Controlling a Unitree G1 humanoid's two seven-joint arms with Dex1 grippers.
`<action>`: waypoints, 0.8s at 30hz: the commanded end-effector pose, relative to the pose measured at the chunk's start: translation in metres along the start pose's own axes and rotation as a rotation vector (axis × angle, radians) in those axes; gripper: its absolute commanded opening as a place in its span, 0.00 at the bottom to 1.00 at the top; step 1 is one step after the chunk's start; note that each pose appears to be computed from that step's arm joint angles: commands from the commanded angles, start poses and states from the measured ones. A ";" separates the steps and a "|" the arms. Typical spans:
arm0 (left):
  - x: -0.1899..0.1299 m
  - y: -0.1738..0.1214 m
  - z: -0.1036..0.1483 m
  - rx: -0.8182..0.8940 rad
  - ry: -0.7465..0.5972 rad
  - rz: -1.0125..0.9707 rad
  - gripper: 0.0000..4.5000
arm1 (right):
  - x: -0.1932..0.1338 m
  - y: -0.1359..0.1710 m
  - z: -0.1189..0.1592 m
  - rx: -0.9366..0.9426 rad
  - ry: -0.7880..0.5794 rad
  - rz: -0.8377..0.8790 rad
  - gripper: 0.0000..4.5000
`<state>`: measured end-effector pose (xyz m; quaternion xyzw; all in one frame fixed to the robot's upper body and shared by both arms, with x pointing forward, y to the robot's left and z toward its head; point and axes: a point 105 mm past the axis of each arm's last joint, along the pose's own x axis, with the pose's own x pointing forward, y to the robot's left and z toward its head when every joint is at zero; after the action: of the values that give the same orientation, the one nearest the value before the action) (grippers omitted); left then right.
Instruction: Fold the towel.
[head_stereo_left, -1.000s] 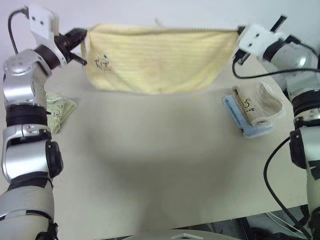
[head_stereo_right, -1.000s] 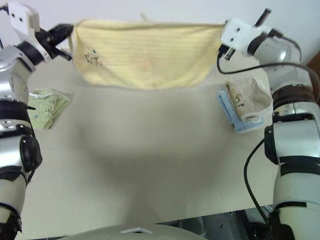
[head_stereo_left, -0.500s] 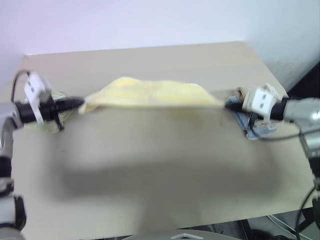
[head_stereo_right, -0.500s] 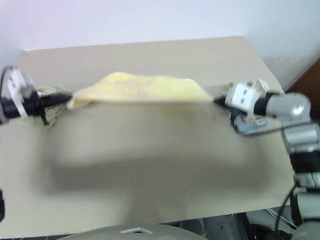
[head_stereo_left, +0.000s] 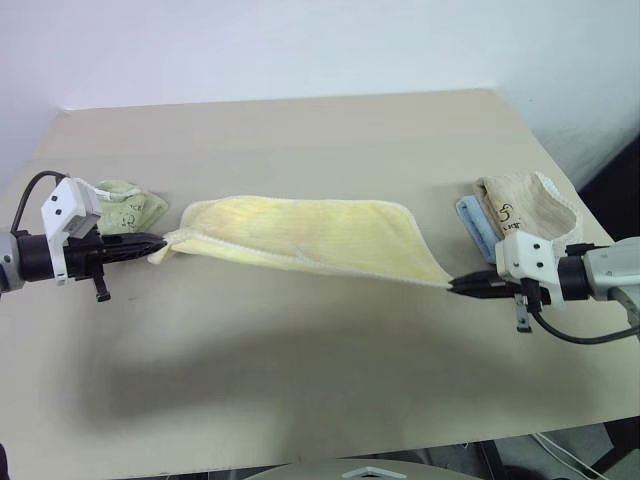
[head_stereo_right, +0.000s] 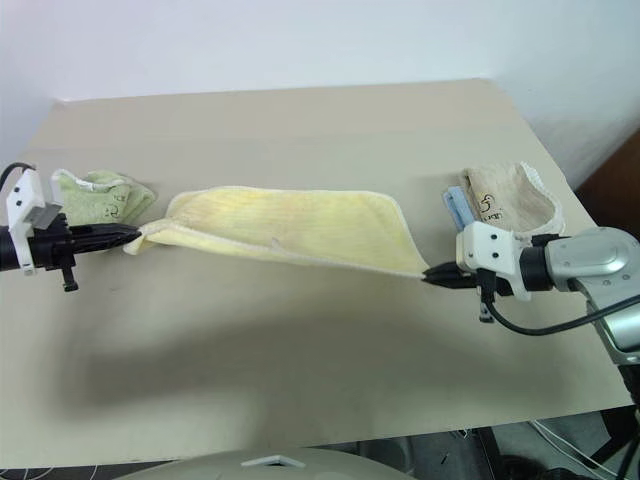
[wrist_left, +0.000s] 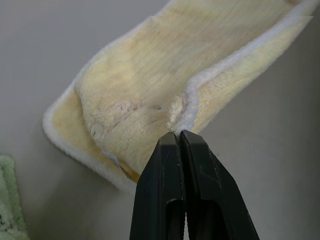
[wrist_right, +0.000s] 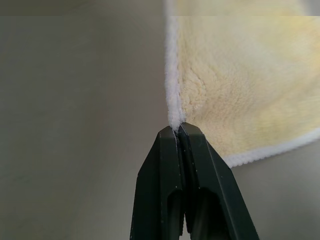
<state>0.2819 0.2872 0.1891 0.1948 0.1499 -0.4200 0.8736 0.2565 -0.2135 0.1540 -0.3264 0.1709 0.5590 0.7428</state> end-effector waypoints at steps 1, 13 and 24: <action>-0.010 0.007 0.005 0.041 0.017 0.048 0.00 | -0.010 -0.011 0.007 -0.047 0.004 -0.063 0.01; 0.032 0.070 -0.004 0.184 0.082 0.311 0.00 | 0.010 -0.128 0.018 -0.182 0.006 -0.480 0.01; 0.076 0.087 0.000 0.292 0.100 0.349 0.00 | 0.030 -0.150 -0.003 -0.211 0.102 -0.473 0.01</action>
<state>0.3939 0.2773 0.1647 0.3453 0.1039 -0.2932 0.8854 0.4044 -0.2140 0.1627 -0.4488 0.0831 0.3808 0.8042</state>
